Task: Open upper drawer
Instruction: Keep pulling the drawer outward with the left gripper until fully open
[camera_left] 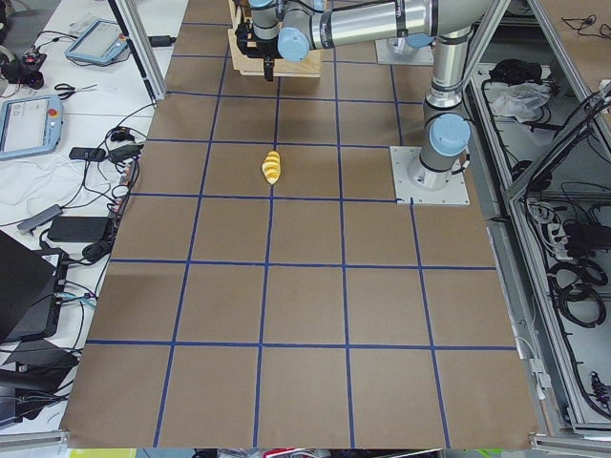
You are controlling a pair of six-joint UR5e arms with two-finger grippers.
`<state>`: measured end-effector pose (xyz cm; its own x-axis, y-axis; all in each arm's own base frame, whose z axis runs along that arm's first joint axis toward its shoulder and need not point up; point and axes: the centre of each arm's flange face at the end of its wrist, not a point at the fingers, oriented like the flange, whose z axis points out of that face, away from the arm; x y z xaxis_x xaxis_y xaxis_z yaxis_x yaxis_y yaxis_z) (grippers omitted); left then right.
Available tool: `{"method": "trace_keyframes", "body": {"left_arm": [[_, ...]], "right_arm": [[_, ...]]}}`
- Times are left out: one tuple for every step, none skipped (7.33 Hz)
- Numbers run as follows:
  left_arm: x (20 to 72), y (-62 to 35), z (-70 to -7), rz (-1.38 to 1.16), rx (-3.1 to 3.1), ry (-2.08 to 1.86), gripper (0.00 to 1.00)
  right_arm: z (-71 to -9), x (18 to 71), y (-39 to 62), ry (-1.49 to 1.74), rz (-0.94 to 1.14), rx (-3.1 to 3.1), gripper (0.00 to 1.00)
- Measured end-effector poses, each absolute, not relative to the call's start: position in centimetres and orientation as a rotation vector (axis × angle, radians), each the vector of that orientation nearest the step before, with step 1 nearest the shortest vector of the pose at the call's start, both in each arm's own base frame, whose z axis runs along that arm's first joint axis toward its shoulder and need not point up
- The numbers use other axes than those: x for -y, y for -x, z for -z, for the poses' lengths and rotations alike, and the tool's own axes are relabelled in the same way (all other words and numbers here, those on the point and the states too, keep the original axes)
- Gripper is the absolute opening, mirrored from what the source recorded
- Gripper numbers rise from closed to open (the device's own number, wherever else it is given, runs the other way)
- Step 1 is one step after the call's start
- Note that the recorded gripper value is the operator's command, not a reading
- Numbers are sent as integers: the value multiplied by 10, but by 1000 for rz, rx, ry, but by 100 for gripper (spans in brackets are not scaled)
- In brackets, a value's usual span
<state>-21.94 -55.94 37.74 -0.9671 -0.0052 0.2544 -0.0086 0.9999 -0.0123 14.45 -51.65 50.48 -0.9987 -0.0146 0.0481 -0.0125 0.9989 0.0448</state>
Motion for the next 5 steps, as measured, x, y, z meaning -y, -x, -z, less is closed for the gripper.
{"method": "trace_keyframes", "body": {"left_arm": [[560, 214, -378, -23, 2888, -8, 100], [562, 206, -379, -27, 2892, -12, 100], [563, 198, -382, -31, 2894, -18, 100], [562, 192, -385, -29, 2895, -26, 100], [561, 187, -387, -26, 2896, -29, 100]], "right_arm": [[-505, 517, -145, -21, 68, 3092, 100], [-505, 517, -145, -21, 68, 3092, 100], [-505, 516, -145, -21, 68, 3092, 100], [-505, 516, -145, -20, 69, 3092, 100], [-505, 516, -145, -20, 69, 3092, 100]]}}
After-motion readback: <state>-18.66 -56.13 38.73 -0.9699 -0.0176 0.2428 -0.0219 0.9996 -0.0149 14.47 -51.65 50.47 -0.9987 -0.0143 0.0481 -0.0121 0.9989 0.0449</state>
